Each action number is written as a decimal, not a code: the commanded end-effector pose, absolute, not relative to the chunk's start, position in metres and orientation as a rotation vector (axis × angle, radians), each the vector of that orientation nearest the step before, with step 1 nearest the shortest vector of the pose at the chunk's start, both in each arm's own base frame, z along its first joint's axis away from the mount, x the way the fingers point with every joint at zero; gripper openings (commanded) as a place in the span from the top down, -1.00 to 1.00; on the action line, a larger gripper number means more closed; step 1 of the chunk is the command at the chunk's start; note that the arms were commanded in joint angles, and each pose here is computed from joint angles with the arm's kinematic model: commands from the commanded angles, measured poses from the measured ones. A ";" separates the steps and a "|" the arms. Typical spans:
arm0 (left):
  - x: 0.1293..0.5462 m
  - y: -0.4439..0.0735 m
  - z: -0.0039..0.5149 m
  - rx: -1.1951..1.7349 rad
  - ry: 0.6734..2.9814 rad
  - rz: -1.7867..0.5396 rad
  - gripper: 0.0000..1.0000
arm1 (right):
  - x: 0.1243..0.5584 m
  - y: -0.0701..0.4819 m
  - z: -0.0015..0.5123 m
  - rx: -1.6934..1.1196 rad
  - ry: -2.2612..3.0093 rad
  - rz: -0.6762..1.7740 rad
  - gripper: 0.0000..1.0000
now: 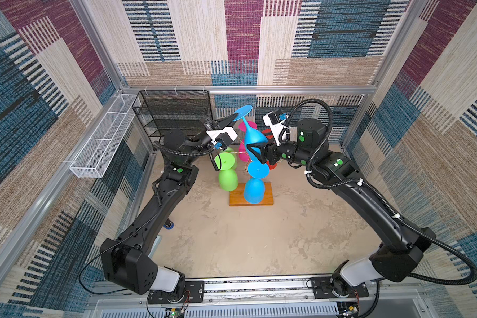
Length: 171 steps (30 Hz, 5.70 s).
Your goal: Take the wine glass off the wine glass rack
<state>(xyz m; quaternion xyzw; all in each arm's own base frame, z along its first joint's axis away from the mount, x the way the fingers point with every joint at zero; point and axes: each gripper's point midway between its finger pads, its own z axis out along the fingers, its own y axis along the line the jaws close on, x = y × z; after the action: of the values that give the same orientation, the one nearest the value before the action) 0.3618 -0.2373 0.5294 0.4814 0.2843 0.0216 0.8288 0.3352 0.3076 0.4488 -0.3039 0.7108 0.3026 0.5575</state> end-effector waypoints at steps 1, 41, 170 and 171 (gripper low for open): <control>0.355 -0.228 0.552 0.929 0.600 0.045 1.00 | 0.319 0.310 0.471 -0.722 1.579 0.795 -1.00; 0.377 -0.184 0.494 0.498 1.043 -0.464 1.00 | 0.326 0.242 0.488 -0.520 1.410 0.997 -0.15; 0.329 -0.003 0.391 -0.077 1.462 0.046 -0.59 | 0.384 0.145 0.429 -0.283 1.840 0.707 -0.39; 0.329 -0.004 0.389 -0.080 1.465 0.040 -0.59 | 0.371 0.149 0.423 -0.296 1.852 0.760 -0.42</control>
<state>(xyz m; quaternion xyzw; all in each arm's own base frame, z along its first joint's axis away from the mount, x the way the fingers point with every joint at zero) 0.3301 -0.0058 0.3838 -0.0222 0.6788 0.0274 0.7334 0.3954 0.1274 0.3986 -0.1015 0.8201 0.2309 0.5137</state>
